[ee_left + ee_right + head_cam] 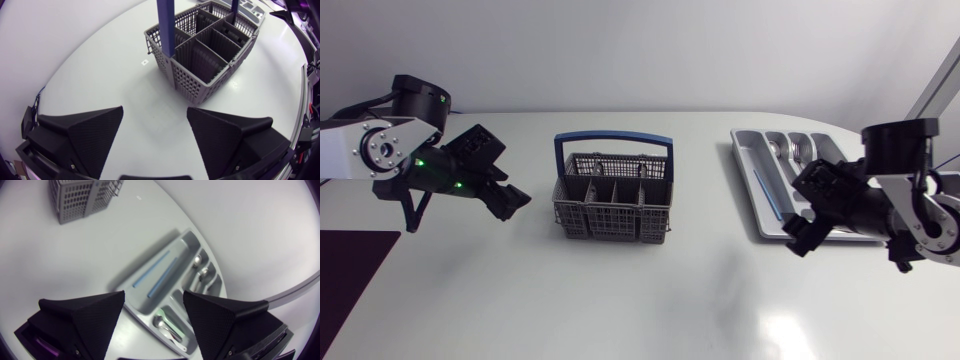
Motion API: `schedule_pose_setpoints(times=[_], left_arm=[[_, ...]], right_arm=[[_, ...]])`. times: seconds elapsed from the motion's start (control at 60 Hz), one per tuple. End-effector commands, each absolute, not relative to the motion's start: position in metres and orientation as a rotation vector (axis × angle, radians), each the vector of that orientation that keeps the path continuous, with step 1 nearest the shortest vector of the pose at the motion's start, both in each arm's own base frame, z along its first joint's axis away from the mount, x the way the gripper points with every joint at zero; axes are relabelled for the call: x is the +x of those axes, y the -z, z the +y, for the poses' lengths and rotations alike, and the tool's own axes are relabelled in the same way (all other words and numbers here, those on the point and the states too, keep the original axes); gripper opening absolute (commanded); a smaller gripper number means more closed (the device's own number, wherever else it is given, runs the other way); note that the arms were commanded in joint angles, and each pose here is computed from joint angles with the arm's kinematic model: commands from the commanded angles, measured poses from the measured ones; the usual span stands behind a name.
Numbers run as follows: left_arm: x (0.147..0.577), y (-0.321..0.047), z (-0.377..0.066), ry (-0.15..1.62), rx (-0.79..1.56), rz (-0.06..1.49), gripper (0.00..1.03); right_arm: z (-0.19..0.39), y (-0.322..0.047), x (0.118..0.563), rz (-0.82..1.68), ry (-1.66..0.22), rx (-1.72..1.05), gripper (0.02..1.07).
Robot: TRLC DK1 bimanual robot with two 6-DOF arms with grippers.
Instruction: Unload the cutlery basket into the drawer organizer.
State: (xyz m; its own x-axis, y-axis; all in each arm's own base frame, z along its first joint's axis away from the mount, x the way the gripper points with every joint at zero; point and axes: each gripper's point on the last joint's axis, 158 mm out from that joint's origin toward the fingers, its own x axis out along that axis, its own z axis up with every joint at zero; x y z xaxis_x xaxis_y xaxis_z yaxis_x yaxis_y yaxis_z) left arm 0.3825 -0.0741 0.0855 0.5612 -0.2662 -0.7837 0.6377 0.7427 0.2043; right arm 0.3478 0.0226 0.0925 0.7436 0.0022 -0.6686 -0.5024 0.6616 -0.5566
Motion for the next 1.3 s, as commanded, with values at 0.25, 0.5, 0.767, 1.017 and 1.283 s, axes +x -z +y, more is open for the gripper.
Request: schedule_pose_setpoints(times=[0.25,0.5,0.767,1.017,1.283], left_arm=[[0.395,-0.034,-0.089,0.650,0.495,0.885,0.33],[0.399,-0.026,-0.119,0.739,0.500,0.879,0.15],[0.388,-0.021,-0.149,0.821,0.516,0.871,0.15],[0.383,-0.027,-0.162,0.839,0.519,0.856,0.15],[0.376,-0.032,-0.169,0.853,0.522,0.846,0.15]], right_arm=[[0.144,-0.061,0.371,0.704,-0.502,-0.641,0.29],[0.201,-0.042,0.400,0.726,-0.554,-0.612,0.13],[0.208,-0.036,0.404,0.741,-0.546,-0.610,0.13],[0.200,-0.036,0.399,0.747,-0.526,-0.619,0.13],[0.193,-0.037,0.397,0.747,-0.517,-0.621,0.13]])
